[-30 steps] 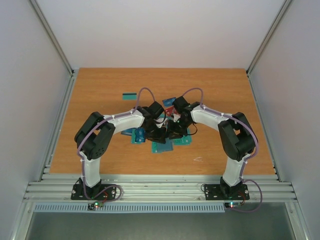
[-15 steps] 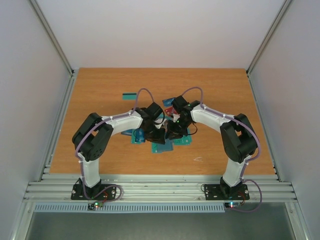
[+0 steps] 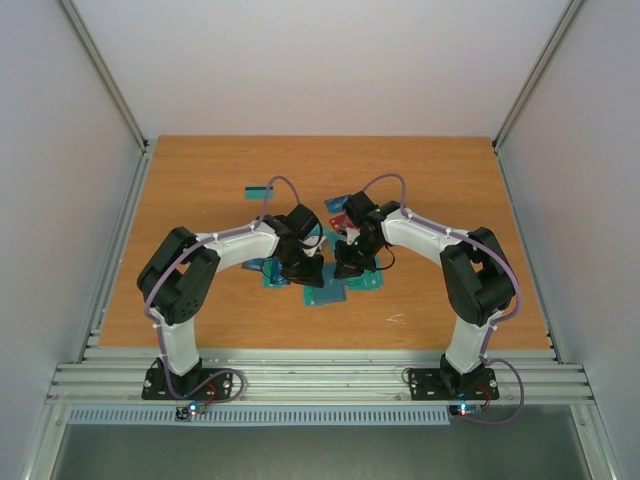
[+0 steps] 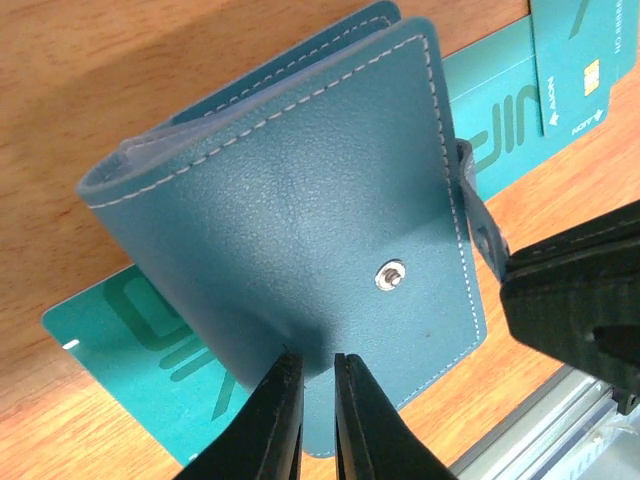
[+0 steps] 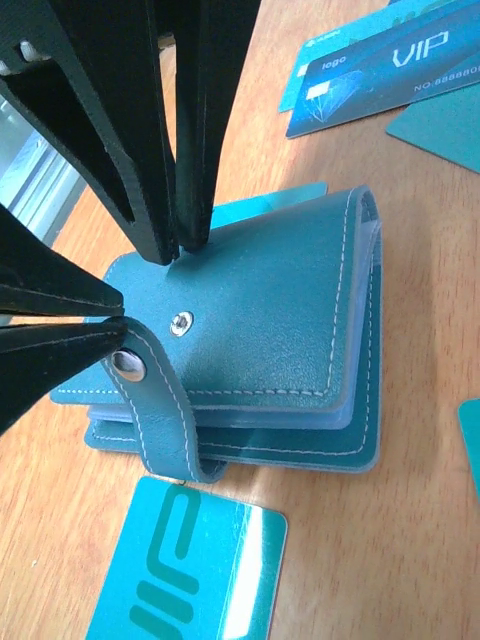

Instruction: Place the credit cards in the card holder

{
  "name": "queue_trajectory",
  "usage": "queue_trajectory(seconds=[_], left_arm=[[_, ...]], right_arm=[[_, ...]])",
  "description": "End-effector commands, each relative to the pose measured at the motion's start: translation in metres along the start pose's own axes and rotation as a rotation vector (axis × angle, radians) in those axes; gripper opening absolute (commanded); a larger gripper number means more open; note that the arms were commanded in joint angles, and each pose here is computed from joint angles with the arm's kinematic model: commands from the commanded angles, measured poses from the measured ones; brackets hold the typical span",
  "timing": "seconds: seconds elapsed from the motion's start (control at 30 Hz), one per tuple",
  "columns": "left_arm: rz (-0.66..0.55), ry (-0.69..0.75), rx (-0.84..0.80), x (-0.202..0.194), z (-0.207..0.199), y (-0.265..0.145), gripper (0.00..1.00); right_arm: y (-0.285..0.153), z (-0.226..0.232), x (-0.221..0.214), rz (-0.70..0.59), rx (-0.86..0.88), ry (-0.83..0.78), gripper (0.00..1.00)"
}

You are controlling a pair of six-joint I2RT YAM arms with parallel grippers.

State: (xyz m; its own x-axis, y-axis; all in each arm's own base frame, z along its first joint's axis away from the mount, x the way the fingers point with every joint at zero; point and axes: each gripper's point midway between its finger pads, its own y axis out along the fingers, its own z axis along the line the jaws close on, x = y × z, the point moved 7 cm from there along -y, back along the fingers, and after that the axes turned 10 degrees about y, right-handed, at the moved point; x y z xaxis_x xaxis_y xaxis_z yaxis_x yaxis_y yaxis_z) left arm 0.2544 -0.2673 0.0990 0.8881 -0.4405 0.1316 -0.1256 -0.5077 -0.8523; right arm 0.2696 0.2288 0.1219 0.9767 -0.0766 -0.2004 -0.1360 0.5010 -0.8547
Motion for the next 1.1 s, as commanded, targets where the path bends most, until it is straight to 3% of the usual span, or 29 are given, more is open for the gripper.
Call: queue_trajectory(seconds=[0.0, 0.57, 0.73, 1.07], left_arm=[[-0.038, 0.008, 0.02, 0.001, 0.0, -0.01, 0.11], [0.005, -0.011, 0.052, 0.016, 0.01, 0.007, 0.11], [0.019, -0.01, 0.058, 0.02, 0.01, 0.011, 0.11], [0.034, -0.004, 0.061, 0.021, 0.011, 0.015, 0.1]], right_arm=[[0.002, -0.002, 0.0, -0.001, -0.033, -0.025, 0.05], [-0.012, -0.004, 0.001, -0.036, -0.122, -0.103, 0.01], [-0.019, -0.005, 0.001, -0.055, -0.161, -0.133, 0.22], [-0.023, 0.003, 0.003, -0.053, -0.169, -0.177, 0.35]])
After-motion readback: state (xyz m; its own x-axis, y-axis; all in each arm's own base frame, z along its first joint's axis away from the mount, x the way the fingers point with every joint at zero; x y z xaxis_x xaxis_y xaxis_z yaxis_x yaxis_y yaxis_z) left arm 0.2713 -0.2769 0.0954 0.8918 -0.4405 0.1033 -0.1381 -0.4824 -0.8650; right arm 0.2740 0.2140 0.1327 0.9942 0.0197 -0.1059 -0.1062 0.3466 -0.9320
